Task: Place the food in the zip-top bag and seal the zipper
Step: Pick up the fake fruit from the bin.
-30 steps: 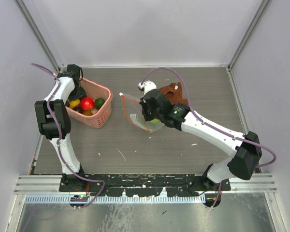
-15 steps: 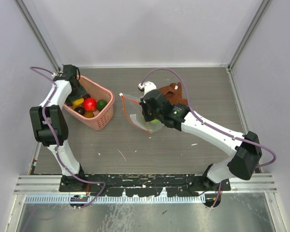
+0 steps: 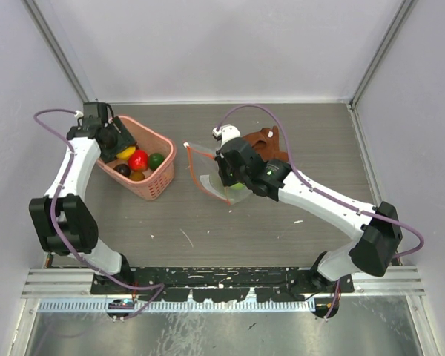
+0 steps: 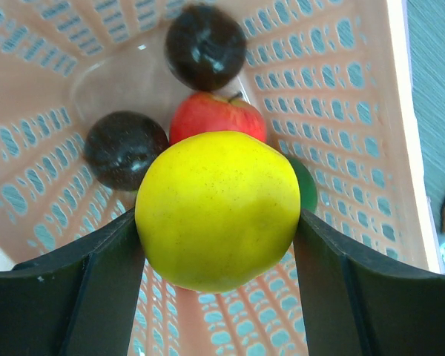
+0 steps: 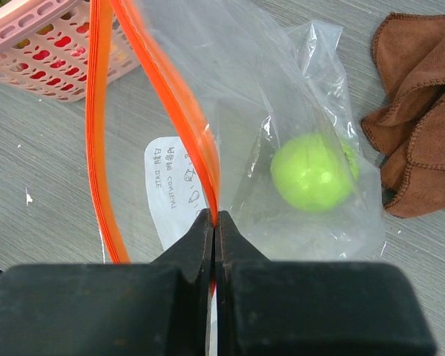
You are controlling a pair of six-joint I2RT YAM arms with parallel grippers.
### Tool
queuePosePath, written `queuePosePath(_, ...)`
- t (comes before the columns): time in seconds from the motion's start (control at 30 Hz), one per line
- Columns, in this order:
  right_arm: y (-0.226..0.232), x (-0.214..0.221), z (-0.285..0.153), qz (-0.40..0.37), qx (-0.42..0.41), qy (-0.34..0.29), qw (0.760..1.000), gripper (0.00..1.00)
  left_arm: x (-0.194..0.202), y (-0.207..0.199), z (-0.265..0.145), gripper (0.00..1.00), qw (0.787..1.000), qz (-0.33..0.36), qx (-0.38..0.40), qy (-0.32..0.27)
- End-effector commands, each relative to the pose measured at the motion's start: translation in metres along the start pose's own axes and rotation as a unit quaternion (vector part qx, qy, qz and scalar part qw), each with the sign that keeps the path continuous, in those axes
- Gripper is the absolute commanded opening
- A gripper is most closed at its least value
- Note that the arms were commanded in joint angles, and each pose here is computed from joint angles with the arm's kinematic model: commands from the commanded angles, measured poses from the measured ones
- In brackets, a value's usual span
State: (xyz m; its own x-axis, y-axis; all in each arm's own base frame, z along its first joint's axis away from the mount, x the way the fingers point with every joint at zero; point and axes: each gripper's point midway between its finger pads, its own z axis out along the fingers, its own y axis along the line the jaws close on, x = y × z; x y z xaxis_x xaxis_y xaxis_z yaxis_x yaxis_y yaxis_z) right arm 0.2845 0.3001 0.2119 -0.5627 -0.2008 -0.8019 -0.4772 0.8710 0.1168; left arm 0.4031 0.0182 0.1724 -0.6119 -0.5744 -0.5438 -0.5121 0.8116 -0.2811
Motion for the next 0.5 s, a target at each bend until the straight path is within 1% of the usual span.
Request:
queuePosePath(0.0,0.001,-0.029,-0.015,0.012,-0.005,-0.047,0.999,0.0,0.0,-0.026,-0.022,0.43,0.996,0.012,0.084,-0.015)
queuePosePath(0.2,0.001,-0.029,-0.015,0.014,-0.005,-0.047,0.999,0.0,0.017,-0.046,-0.04,0.43,0.99,0.031,0.14,0.0)
queuePosePath(0.33,0.001,-0.03,-0.014,0.012,-0.004,-0.046,0.999,0.0,0.028,-0.059,-0.054,0.44,0.979,0.045,0.197,0.008)
queuePosePath(0.37,0.001,-0.028,-0.014,0.012,-0.004,-0.044,0.999,0.0,0.032,-0.063,-0.058,0.43,0.976,0.047,0.214,0.011)
queuePosePath(0.47,0.0,-0.029,-0.013,0.01,-0.003,-0.044,0.999,0.0,0.036,-0.07,-0.072,0.37,0.966,0.052,0.254,0.002)
